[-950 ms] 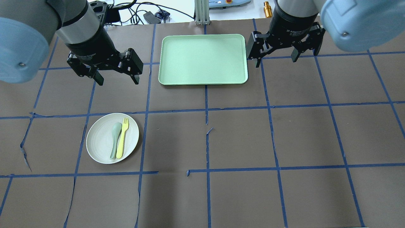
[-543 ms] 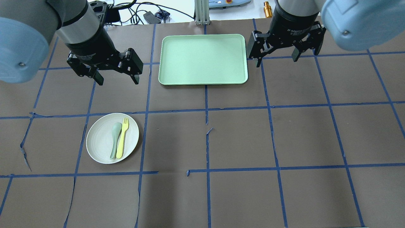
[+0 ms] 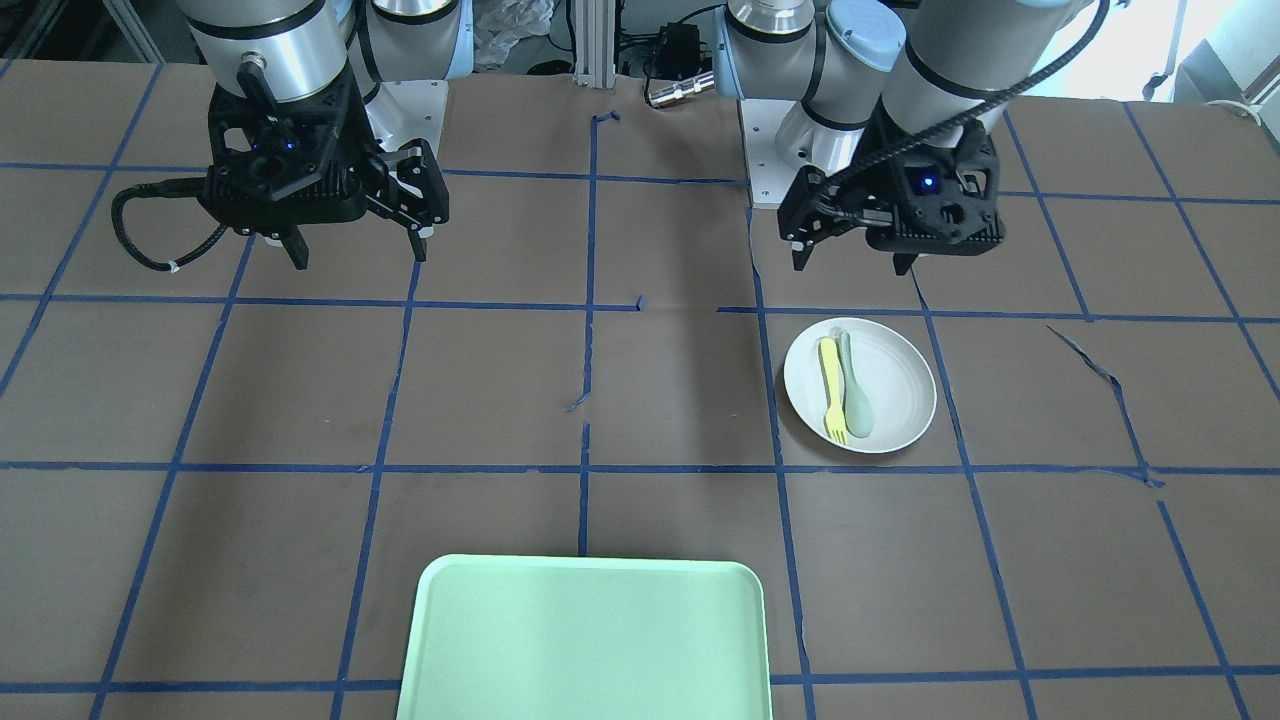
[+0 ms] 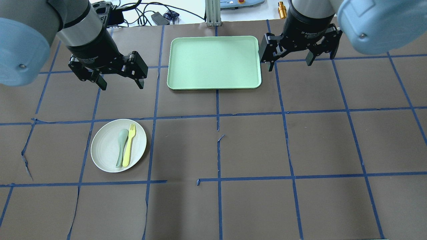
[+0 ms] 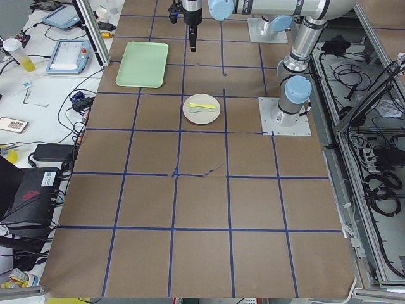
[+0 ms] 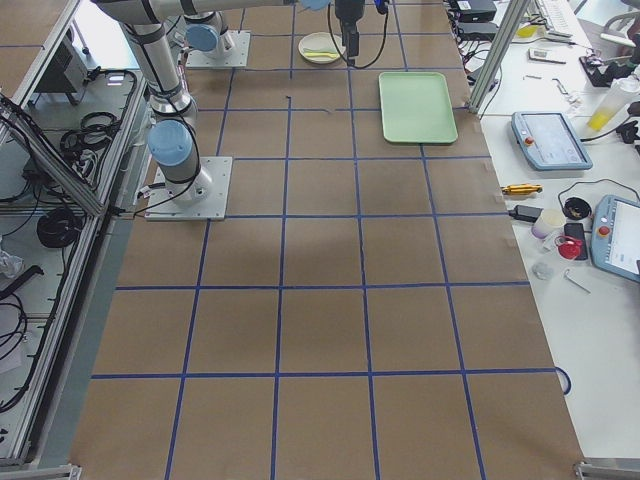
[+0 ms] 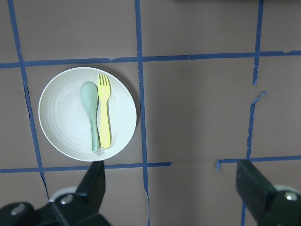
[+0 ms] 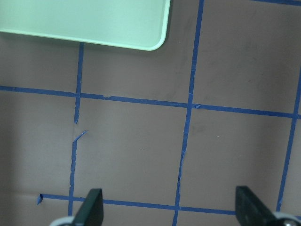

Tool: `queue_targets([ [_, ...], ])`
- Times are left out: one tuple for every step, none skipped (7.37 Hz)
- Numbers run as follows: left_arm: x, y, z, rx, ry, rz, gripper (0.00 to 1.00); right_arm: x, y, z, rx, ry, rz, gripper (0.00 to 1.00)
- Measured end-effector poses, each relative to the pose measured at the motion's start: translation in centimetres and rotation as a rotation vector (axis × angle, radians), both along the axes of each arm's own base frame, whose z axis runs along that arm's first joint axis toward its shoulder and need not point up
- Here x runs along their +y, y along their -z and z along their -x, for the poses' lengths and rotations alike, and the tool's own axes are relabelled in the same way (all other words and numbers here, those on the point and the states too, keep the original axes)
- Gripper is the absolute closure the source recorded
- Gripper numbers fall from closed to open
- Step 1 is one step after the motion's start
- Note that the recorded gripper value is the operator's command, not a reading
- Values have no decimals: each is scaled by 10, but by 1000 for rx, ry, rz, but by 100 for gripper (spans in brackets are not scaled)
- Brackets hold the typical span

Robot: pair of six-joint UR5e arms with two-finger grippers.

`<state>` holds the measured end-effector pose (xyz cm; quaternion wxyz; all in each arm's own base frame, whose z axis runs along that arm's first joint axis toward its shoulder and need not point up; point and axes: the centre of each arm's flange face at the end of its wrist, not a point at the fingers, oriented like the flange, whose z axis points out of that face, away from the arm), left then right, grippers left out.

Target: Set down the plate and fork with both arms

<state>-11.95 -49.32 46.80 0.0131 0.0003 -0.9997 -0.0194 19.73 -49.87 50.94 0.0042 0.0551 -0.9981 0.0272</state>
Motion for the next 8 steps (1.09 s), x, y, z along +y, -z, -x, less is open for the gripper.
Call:
queue_targets([
  [-5, 26, -40, 7, -5, -24, 0, 0, 0, 0, 0, 0, -1, 0],
  [-6, 59, -78, 13, -2, -30, 0, 0, 1, 0, 0, 0, -2, 0],
  [-1, 96, -108, 17, 9, -26, 0, -1, 1, 0, 0, 0, -2, 0],
  [7, 137, -134, 20, 12, -20, 5, -1, 0, 0, 0, 0, 0, 0],
  [15, 176, -155, 25, 0, -21, 12, -2, 0, 0, 0, 0, 0, 0],
  [22, 208, -168, 31, -13, -38, 21, -2, 0, 0, 0, 0, 0, 0],
  [27, 233, -175, 39, -19, -65, 30, -2, 0, 0, 0, 0, 0, 0],
  [31, 251, -183, 39, -29, -94, 40, -2, 0, 0, 0, 0, 0, 0],
])
